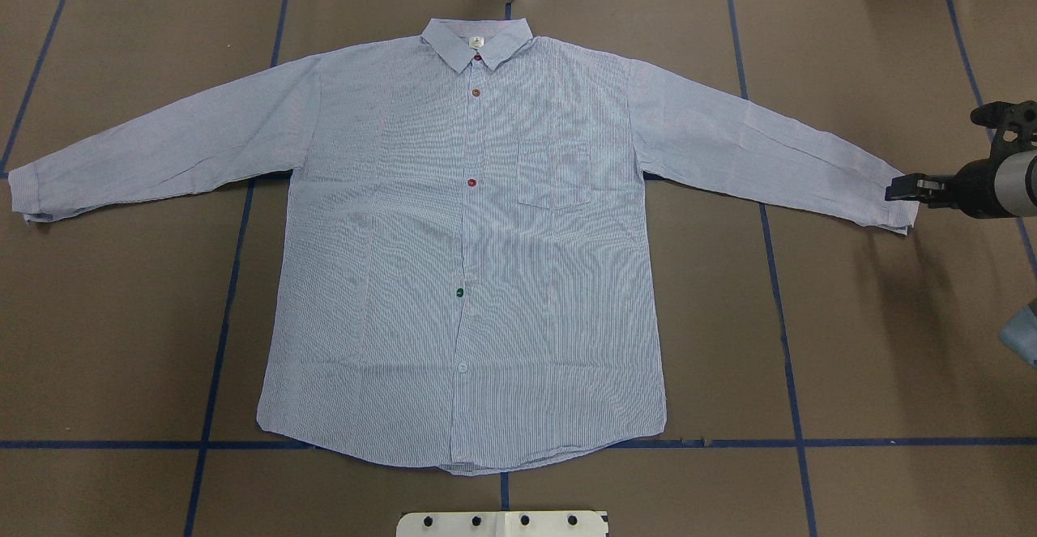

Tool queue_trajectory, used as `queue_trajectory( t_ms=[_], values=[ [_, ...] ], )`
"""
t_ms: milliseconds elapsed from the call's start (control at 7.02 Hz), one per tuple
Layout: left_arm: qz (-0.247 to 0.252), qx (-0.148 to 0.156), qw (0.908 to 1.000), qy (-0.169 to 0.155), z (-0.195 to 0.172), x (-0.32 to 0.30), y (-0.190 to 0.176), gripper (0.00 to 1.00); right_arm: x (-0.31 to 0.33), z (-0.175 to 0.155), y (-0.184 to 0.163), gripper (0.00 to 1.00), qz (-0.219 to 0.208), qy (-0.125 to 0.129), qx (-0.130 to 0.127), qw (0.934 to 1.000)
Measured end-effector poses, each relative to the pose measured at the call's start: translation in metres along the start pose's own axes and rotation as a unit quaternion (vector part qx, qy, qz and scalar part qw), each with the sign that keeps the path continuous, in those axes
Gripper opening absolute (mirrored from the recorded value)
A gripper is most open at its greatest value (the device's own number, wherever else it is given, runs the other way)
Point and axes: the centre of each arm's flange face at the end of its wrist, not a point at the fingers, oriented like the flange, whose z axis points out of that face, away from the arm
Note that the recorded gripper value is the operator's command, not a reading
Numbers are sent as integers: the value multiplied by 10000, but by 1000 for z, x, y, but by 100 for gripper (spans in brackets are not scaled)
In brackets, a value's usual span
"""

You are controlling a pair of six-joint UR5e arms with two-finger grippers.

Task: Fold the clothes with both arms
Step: 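Grasp the sleeve cuff with the right gripper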

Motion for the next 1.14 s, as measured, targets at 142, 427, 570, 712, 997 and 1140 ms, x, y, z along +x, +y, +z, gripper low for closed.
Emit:
queue_trajectory(
  t_ms=[142, 427, 570, 712, 997, 1140],
  values=[
    [2, 2, 10000, 0, 0, 0, 0, 100, 0, 4, 3, 70, 0, 27, -17, 10000],
    [-3, -3, 10000, 1, 0, 0, 0, 100, 1, 13, 13, 66, 51, 126, -33, 9999],
    [-6, -6, 10000, 2, 0, 0, 1, 100, 2, 17, 18, 59, 50, 181, -38, 9998],
    [-11, -10, 10000, 3, 1, -1, 1, 100, 2, 19, 21, 54, 66, 215, -40, 9997],
    [-12, -15, 10000, 3, 1, -1, 2, 100, 1, 23, 26, 13, 154, 239, -39, 9996],
    [-15, -15, 10000, 1, 1, -1, 2, 100, 0, 23, 27, 0, 191, 247, -34, 9995]
  ],
)
